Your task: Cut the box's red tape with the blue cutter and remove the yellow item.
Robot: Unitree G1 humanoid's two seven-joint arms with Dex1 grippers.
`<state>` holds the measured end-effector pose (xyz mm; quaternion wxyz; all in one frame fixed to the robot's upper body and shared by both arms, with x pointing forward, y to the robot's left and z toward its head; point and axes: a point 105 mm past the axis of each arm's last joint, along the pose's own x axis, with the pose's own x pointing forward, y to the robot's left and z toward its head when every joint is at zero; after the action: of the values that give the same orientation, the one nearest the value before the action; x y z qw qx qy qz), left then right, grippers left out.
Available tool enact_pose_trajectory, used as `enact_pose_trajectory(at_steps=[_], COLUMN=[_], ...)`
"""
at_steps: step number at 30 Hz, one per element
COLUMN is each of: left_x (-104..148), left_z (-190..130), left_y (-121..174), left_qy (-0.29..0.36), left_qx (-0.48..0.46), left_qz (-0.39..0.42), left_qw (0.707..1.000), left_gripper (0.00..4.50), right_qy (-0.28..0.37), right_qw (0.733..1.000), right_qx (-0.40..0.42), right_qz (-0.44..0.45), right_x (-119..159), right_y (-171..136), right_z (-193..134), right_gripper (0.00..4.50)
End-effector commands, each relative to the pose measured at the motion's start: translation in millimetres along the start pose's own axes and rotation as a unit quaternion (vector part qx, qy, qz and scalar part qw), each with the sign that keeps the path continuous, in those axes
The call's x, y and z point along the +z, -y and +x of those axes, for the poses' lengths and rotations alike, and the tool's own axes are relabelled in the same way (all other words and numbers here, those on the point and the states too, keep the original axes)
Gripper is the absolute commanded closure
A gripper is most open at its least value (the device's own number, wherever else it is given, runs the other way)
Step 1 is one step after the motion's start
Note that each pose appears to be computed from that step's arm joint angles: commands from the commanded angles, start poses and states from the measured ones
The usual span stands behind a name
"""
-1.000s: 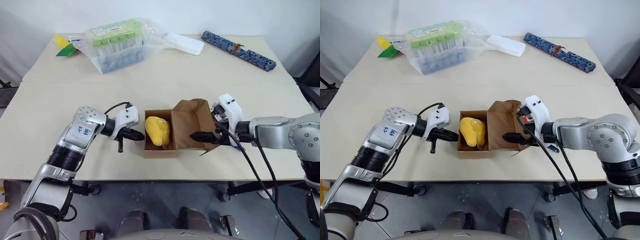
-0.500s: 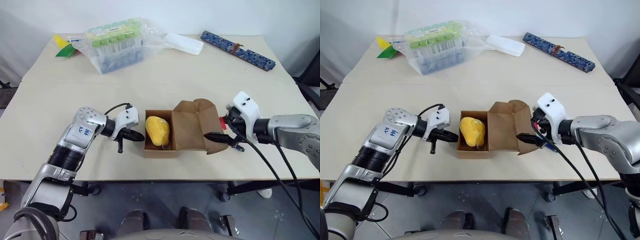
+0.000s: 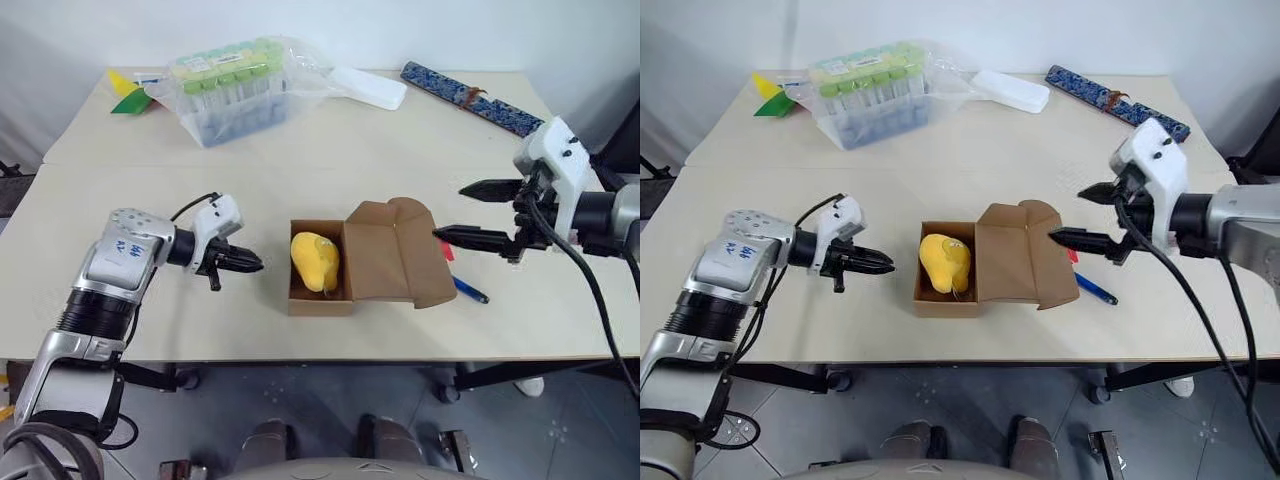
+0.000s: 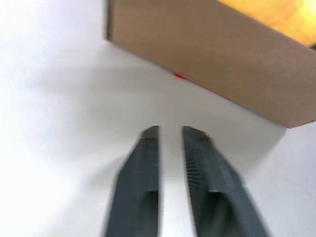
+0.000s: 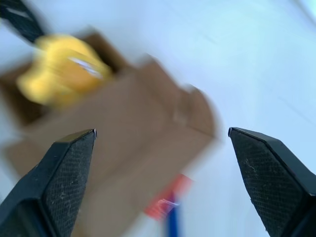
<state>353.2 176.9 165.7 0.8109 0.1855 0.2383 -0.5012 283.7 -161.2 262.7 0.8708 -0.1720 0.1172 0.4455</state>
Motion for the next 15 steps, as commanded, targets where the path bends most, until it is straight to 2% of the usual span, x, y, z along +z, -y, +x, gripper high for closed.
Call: enact_pose_trajectory(at_steps=[1, 4, 9, 13, 15], left_x=[22, 53, 78, 98, 101], left_z=[-17, -21, -15, -3, 5], left_y=[-1, 9, 21, 34, 35], left_qy=[0.027, 0.036, 0.031, 0.024, -0.001], left_qx=[0.011, -0.014, -0.053, -0.096, -0.103], left_qz=[0.023, 0.09, 0.162, 0.221, 0.249], left_qw=[0.999, 0.995, 0.985, 0.97, 0.963], left_gripper=[2.44, 1.53, 0.06, 0.03, 0.03], right_qy=[0.021, 0.029, 0.039, 0.049, 0.049], right_qw=[1.0, 0.998, 0.997, 0.997, 0.998], right_qx=[0.015, 0.046, 0.055, 0.031, 0.021], right_qz=[-0.013, -0.017, -0.043, -0.045, -0.041], right_x=[11, 5, 1, -3, -7], right_y=[-11, -24, -32, -30, -30], right_z=[-5, 1, 4, 6, 7], right_gripper=[0.0, 0.0, 0.0, 0.0, 0.0])
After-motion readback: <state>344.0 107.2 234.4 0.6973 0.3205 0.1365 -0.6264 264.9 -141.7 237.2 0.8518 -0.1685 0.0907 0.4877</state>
